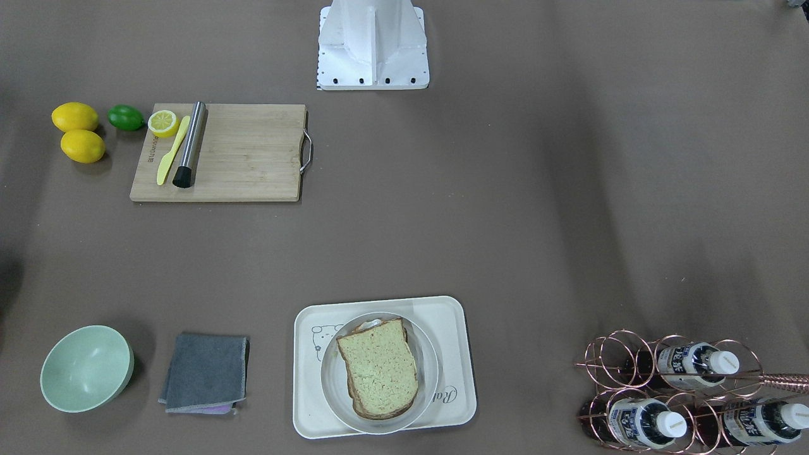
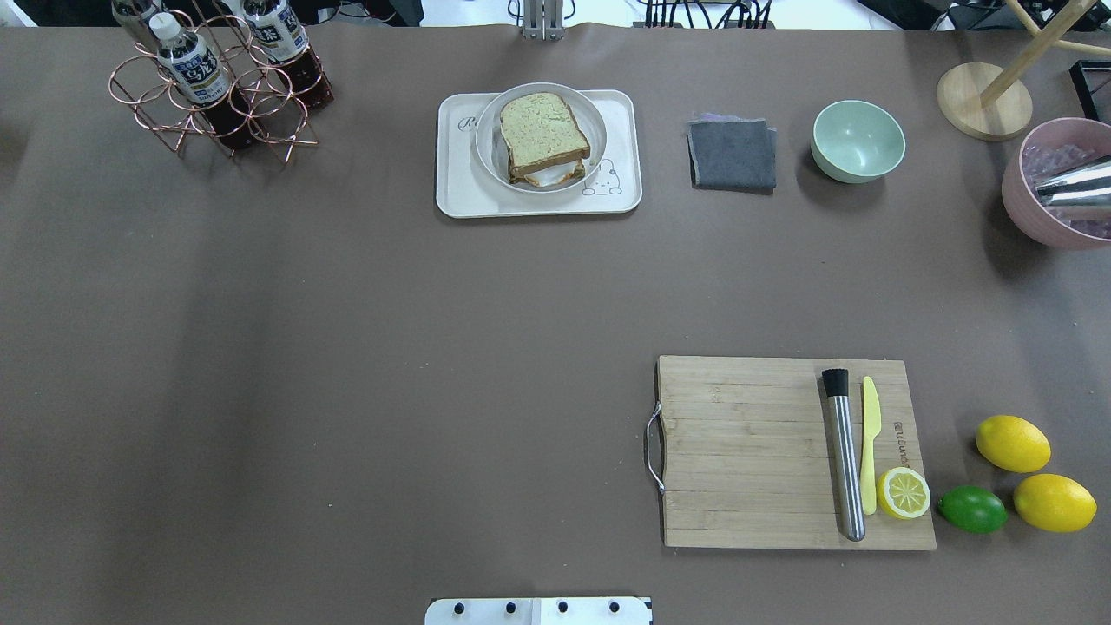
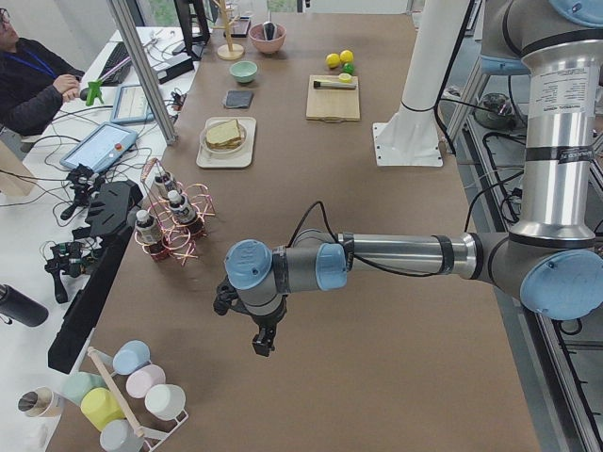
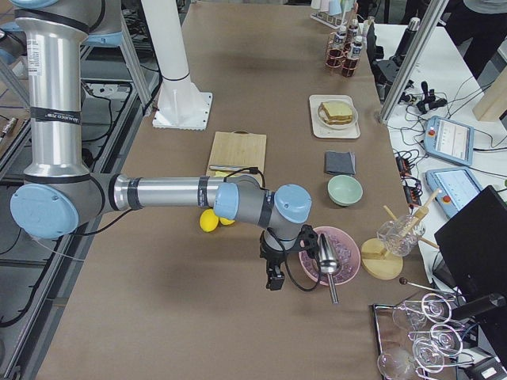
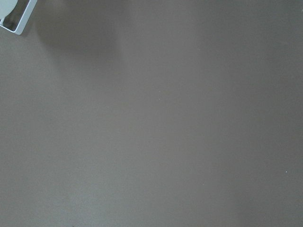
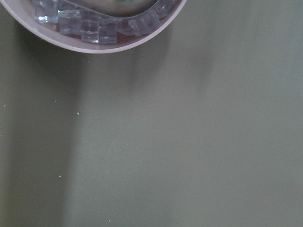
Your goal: Make sandwich and place on tray
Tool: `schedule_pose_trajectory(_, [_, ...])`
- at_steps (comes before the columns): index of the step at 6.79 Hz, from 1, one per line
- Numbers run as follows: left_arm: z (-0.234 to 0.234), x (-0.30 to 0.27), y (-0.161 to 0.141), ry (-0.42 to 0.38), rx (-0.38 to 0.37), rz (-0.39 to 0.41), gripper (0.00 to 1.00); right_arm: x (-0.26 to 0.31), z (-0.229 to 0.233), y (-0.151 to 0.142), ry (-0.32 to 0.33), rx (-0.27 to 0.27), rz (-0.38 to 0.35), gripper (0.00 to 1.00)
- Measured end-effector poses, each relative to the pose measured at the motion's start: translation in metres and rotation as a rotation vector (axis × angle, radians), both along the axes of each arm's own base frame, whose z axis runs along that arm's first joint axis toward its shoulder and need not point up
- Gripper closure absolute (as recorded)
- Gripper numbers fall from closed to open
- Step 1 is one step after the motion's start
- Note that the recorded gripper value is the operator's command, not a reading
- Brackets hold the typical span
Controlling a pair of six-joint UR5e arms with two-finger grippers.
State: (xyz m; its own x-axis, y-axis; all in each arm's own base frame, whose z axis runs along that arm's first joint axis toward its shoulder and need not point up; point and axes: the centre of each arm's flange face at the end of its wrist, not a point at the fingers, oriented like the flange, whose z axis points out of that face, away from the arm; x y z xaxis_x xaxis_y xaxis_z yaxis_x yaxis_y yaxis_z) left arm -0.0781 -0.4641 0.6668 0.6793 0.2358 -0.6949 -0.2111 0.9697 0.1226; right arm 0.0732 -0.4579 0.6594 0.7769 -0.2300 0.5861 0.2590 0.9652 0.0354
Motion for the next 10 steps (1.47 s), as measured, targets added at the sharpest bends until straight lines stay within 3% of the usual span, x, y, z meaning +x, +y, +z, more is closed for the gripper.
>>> schedule_pose_trajectory(10, [-0.027,0.001,-0.001,0.028,0.053,-0.004,0.01,-0.002,-0.013,0.0,-0.035,0.022,0.006,0.0])
